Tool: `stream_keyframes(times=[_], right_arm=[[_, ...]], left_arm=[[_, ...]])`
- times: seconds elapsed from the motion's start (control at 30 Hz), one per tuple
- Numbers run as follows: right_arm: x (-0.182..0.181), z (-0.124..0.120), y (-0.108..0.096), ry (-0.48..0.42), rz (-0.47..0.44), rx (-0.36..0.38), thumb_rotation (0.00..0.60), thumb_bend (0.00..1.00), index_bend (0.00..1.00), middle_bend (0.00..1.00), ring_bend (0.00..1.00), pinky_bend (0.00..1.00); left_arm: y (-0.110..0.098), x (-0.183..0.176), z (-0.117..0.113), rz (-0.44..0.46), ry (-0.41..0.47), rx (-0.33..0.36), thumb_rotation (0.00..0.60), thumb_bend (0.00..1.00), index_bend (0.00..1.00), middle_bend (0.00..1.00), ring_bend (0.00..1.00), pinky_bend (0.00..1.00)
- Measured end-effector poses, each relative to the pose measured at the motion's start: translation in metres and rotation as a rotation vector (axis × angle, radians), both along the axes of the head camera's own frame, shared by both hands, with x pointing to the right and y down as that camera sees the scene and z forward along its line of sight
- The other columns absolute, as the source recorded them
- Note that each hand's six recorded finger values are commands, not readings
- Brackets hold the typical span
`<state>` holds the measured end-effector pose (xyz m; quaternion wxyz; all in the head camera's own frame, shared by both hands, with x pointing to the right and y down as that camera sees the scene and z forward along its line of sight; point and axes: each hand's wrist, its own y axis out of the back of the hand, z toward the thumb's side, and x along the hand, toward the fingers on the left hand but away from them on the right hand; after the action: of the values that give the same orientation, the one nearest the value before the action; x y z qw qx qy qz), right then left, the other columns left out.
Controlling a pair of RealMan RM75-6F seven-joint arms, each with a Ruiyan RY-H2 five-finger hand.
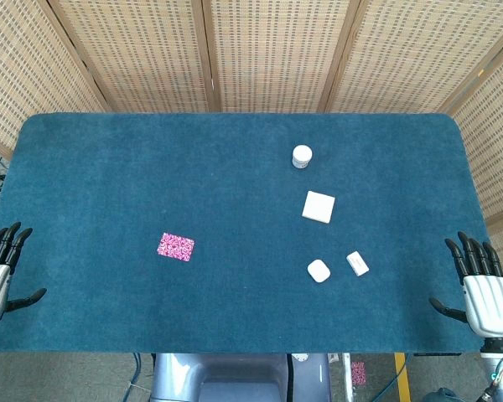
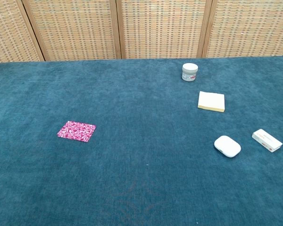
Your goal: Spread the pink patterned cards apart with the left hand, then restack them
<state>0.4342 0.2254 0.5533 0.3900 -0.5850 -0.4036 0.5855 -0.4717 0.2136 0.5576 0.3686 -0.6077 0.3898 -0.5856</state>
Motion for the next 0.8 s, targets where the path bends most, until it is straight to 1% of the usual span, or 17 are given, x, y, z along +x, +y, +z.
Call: stream_keyframes(times=[0.33,0.37,0.4,0.47,0.53,0.57,0.6,0.63,0.7,0.73,0.8], right_arm=[[0.001,0.002,0.001,0.008,-0.001,-0.009,0.6,0.0,0.0,0.0,0.0,0.0],[0.001,0.002,0.001,0.008,0.0,-0.009,0.6,0.0,0.0,0.0,0.0,0.0],[0.002,0.002,0.002,0.007,0.002,-0.008,0.6,0.0,0.0,0.0,0.0,0.0],[0.003,0.001,0.002,0.004,0.009,-0.006,0.6,0.0,0.0,0.0,0.0,0.0],[0.005,-0.001,0.002,-0.003,0.017,-0.003,0.6,0.0,0.0,0.0,0.0,0.0],[0.006,-0.002,0.002,-0.005,0.019,-0.002,0.6,0.0,0.0,0.0,0.0,0.0],[0.006,-0.003,0.002,-0.007,0.021,-0.001,0.6,0.0,0.0,0.0,0.0,0.0],[0.006,-0.003,0.002,-0.007,0.02,-0.001,0.6,0.0,0.0,0.0,0.0,0.0],[0.006,-0.003,0.002,-0.009,0.019,-0.003,0.6,0.0,0.0,0.0,0.0,0.0],[0.006,-0.003,0.002,-0.009,0.019,-0.004,0.6,0.0,0.0,0.0,0.0,0.0],[0.006,-0.002,0.003,-0.01,0.016,-0.008,0.6,0.0,0.0,0.0,0.0,0.0]], left_arm=[[0.001,0.001,0.002,0.008,0.003,-0.018,0.6,0.0,0.0,0.0,0.0,0.0],[0.001,0.001,0.004,0.011,0.005,-0.025,0.6,0.03,0.0,0.0,0.0,0.0],[0.001,0.002,0.005,0.014,0.006,-0.032,0.6,0.08,0.0,0.0,0.0,0.0],[0.002,0.005,0.009,0.034,0.013,-0.057,0.6,0.29,0.0,0.0,0.0,0.0],[0.003,0.009,0.013,0.067,0.025,-0.097,0.6,0.59,0.0,0.0,0.0,0.0],[0.004,0.011,0.017,0.086,0.04,-0.127,0.6,0.71,0.0,0.0,0.0,0.0],[0.005,0.013,0.019,0.098,0.054,-0.15,0.6,0.78,0.0,0.0,0.0,0.0],[0.006,0.015,0.021,0.107,0.07,-0.173,0.6,0.88,0.0,0.0,0.0,0.0],[0.008,0.019,0.027,0.122,0.113,-0.234,0.6,0.98,0.0,0.0,0.0,0.0],[0.008,0.021,0.03,0.126,0.13,-0.261,0.6,1.0,0.0,0.0,0.0,0.0],[0.009,0.026,0.036,0.14,0.161,-0.32,0.6,1.0,0.0,0.0,0.0,0.0]])
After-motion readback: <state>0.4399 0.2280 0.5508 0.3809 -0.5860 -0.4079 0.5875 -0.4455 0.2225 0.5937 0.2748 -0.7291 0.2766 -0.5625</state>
